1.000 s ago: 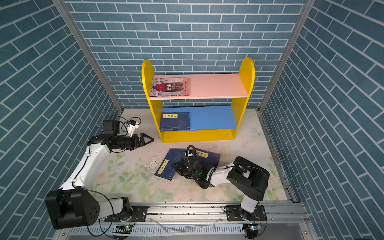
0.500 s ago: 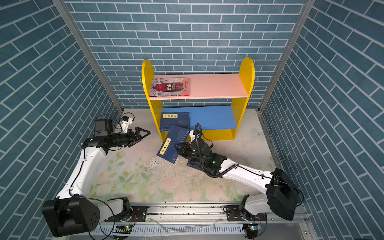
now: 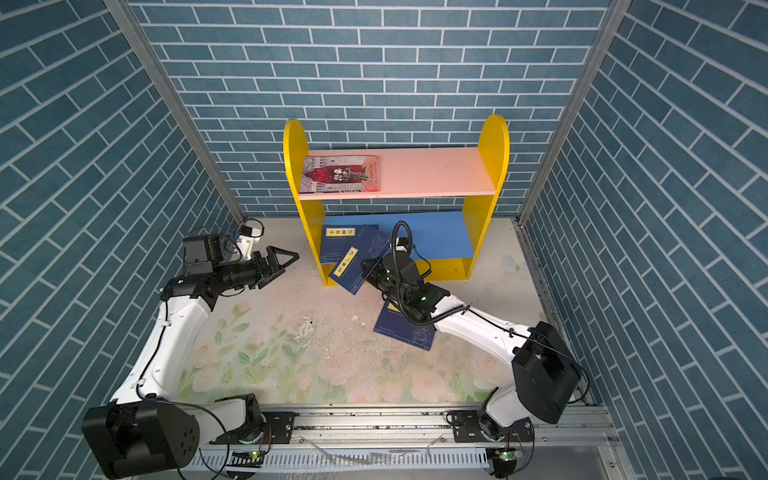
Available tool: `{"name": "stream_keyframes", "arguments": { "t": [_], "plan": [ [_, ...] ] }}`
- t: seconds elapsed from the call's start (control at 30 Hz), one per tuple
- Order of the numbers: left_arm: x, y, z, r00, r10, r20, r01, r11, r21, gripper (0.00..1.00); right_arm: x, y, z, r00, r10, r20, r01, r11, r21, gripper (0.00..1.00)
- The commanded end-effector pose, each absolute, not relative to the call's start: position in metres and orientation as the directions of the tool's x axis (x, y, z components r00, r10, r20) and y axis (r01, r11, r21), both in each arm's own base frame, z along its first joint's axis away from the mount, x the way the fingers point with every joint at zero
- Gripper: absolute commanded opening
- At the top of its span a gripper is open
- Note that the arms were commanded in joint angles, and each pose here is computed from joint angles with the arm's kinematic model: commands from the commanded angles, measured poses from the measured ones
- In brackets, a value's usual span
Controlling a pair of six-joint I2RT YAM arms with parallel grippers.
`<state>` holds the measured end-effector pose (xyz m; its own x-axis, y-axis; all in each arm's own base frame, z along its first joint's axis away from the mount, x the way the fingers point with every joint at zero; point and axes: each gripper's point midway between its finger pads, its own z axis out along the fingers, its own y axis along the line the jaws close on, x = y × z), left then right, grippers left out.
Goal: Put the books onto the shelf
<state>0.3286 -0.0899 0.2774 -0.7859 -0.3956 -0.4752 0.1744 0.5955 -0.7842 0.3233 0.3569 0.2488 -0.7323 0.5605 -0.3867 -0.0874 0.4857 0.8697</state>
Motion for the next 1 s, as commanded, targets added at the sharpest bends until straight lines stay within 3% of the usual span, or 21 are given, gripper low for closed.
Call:
{"name": "stream_keyframes", "arguments": {
  "t": [0.0,0.5,0.63,0.97],
  "plan": [
    [0.327,-0.091,0.292,-0.765,-0.401,-0.504,0.213,0.581,-0.786,0.99,0.345,0.353,0.277,-0.640,0.670,-0.376,-0.125,0.392,0.912,0.07],
    [0.320,-0.096,0.310,-0.757,-0.404,-0.514,0.250,0.548,-0.798,1.00,0.368,0.362,0.316,-0.573,0.744,-0.344,-0.163,0.307,0.938,0.08],
    [0.319,-0.096,0.306,-0.762,-0.407,-0.503,0.241,0.543,-0.804,1.00,0.385,0.361,0.310,-0.511,0.816,-0.270,-0.121,0.243,0.962,0.08],
    [0.317,-0.098,0.305,-0.774,-0.411,-0.482,0.236,0.519,-0.822,1.00,0.408,0.361,0.304,-0.373,0.893,-0.253,-0.074,0.243,0.967,0.09]
  ]
}}
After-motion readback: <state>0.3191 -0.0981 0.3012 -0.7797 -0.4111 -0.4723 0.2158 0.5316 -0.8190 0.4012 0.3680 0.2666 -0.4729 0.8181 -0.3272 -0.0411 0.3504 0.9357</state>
